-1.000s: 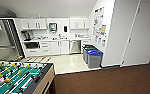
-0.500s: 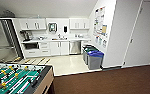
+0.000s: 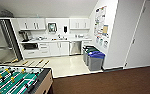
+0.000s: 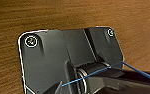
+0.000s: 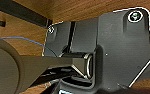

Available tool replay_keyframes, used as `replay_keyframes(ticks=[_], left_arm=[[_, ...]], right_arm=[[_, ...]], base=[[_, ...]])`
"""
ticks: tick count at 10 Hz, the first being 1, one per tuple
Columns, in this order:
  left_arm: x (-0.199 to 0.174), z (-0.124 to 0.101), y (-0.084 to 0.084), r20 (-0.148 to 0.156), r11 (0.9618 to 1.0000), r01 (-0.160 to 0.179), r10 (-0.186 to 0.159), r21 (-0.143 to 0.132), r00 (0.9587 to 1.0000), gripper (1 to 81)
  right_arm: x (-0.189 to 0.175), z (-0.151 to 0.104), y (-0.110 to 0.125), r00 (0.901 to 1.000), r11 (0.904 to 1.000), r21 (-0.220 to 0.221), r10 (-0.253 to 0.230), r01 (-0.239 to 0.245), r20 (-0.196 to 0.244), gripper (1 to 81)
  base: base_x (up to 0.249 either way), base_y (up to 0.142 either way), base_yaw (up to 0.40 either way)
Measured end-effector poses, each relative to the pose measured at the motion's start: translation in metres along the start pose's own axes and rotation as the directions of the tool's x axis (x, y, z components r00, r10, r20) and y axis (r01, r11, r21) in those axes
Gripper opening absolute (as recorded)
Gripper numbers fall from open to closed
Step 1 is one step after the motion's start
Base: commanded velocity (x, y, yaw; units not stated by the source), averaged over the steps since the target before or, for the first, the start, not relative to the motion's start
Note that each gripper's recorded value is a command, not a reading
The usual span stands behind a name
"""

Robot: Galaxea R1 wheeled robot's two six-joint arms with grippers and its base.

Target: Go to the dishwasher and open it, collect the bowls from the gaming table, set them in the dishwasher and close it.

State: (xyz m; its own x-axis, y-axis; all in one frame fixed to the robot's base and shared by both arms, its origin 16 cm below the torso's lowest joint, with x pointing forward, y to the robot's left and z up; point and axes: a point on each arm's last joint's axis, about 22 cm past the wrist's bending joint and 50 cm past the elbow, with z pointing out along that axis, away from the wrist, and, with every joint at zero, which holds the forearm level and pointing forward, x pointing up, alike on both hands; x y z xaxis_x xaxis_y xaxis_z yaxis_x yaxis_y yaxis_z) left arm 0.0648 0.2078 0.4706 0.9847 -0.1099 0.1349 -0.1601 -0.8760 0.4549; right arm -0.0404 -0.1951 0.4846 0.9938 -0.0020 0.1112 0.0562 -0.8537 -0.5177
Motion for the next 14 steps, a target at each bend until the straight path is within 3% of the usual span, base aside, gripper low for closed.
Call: replay_keyframes(ticks=[14], left_arm=[[-0.0001,-0.0009,-0.0018,0.000,1.0000,0.000,0.000,0.003,1.0000,81.1]], right_arm=[[-0.0002,0.0001,0.0046,1.0000,0.9999,-0.010,-0.001,0.001,0.001,81.1]], base=[[0.149,0.000,0.000]])
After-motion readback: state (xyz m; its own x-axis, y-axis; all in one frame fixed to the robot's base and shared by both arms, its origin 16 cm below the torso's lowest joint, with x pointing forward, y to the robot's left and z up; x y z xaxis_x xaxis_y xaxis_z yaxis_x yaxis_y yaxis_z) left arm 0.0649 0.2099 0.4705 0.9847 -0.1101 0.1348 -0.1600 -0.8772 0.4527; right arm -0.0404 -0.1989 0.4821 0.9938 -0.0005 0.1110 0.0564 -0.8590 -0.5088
